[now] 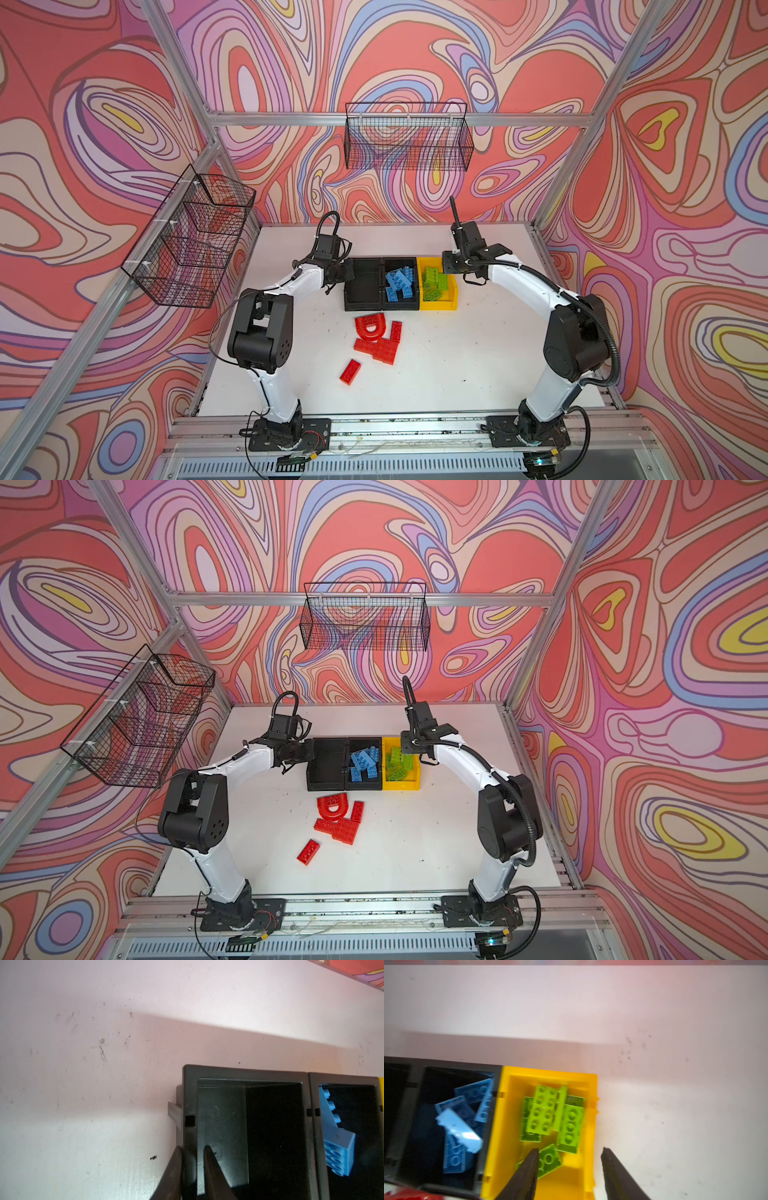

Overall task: Sort the legos into containers by color
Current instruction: 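Move the left gripper down to the red brick pile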

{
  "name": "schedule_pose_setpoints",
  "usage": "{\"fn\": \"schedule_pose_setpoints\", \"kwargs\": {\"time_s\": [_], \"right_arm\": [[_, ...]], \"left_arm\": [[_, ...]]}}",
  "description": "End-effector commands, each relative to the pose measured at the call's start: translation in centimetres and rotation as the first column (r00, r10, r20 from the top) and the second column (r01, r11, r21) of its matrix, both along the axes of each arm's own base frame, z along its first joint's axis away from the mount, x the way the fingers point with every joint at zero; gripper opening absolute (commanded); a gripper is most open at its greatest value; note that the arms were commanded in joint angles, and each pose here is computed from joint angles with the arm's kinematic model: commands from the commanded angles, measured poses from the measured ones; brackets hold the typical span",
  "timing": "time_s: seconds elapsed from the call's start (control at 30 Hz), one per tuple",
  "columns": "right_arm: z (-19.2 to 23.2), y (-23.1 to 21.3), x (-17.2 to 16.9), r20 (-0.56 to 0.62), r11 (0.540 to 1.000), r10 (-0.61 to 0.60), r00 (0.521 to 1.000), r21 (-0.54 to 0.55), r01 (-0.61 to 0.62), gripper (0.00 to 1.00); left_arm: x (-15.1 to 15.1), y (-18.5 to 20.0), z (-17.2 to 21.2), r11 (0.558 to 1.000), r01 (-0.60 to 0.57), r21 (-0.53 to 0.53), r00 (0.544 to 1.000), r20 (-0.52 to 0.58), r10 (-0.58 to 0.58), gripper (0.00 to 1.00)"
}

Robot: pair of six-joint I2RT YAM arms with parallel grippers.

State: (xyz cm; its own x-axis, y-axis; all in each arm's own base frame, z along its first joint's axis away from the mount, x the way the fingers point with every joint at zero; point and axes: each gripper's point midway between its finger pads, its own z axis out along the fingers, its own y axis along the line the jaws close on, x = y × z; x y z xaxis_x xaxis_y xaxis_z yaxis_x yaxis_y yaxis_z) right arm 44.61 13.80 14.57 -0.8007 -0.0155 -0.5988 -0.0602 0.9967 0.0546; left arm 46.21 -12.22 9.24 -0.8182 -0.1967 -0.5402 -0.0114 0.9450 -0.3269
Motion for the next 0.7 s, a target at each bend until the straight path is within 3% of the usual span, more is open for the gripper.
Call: {"fn": "schedule_pose_setpoints", "kwargs": {"time_s": [0.0, 0.23, 0.37, 0.5, 0.67], "right_arm": [[-2.9, -0.6, -1.2, -0.074, 0.997, 0.014, 0.997, -0.075, -0.020, 0.52], [-6.5, -0.6, -0.8, -0.124, 1.000, 0.018, 0.992, -0.015, -0.020, 0.42], [-6.7, -1.0, -0.4, -0.112, 1.000, 0.020, 0.994, 0.017, -0.018, 0.29], [-6.8, -1.5, 0.1, -0.098, 0.999, 0.007, 0.995, 0.039, -0.003, 0.17], [-7.1, -2.9, 0.4, -0.099, 0.999, 0.004, 0.995, 0.038, 0.000, 0.11]], "left_arm": [[1.1, -0.5, 2.3, 0.999, -0.006, -0.035, 0.998, 0.058, 0.008, 0.29], [0.4, 0.9, 4.6, 0.999, -0.025, 0.038, 0.995, 0.098, 0.021, 0.41], [-1.9, 2.0, 5.7, 0.994, -0.001, 0.112, 0.996, 0.084, -0.008, 0.42], [-5.0, 2.3, 5.6, 0.993, 0.030, 0.113, 0.999, 0.028, -0.034, 0.42], [-9.5, 2.0, 5.2, 0.991, 0.086, 0.101, 0.996, 0.000, -0.086, 0.49]]}}
